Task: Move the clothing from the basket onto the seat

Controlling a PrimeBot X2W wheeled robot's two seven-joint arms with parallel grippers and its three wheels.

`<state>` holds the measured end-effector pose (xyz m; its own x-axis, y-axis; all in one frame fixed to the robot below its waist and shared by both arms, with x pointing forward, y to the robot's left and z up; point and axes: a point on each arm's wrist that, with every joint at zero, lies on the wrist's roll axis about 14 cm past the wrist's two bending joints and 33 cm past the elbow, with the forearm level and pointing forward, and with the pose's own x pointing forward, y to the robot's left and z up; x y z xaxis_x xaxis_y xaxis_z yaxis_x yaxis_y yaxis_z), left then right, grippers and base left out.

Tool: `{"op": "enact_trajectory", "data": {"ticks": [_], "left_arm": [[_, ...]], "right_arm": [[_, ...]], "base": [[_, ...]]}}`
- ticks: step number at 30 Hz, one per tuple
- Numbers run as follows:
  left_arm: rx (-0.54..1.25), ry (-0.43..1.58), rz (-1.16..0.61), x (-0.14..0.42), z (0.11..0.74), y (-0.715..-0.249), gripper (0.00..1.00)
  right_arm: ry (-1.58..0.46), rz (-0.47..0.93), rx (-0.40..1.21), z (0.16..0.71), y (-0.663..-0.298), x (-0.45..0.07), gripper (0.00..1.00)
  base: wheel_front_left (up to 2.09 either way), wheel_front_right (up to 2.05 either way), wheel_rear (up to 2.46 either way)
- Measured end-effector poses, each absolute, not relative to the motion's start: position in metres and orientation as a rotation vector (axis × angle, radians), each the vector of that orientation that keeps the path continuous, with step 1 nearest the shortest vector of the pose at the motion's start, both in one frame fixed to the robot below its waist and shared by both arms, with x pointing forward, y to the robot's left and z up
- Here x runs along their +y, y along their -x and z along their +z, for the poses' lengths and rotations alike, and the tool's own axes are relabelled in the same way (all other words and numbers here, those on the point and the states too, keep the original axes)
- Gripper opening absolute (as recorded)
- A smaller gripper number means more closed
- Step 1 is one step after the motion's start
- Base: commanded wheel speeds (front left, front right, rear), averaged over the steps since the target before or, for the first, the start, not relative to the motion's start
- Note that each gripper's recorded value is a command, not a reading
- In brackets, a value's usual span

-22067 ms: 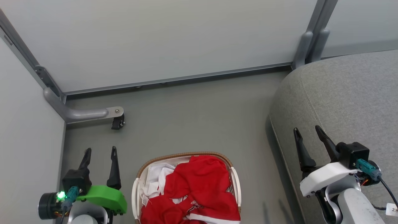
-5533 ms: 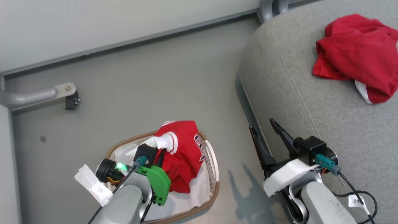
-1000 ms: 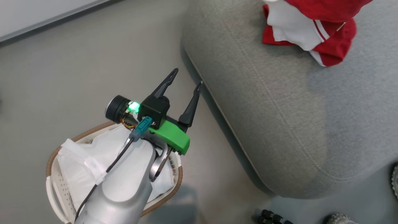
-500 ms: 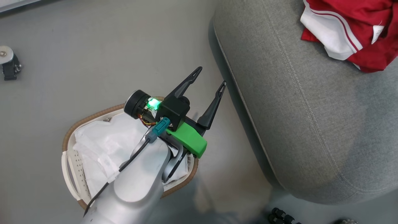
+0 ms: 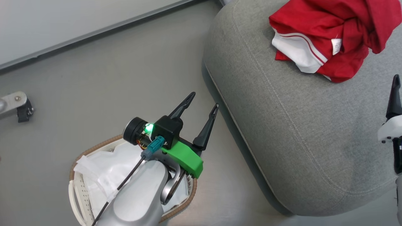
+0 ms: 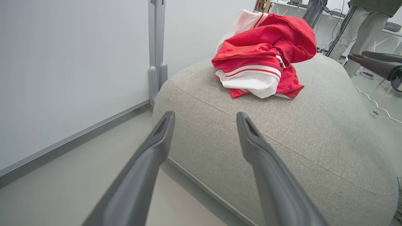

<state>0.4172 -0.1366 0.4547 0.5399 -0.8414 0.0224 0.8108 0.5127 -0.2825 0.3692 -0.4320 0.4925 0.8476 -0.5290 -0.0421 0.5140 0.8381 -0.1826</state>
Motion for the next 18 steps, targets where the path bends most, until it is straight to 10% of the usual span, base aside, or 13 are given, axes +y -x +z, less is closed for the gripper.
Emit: {"op": "enact_trajectory", "data": {"ticks": [18], "left_arm": [[0.127,0.212,-0.613,-0.032,0.456,-0.428,1.0]], "right_arm": [[-0.024,-0.219,-0.105,0.524,-0.402,-0.298,1.0]], "base": [[0.0,0.0,0.0]]}}
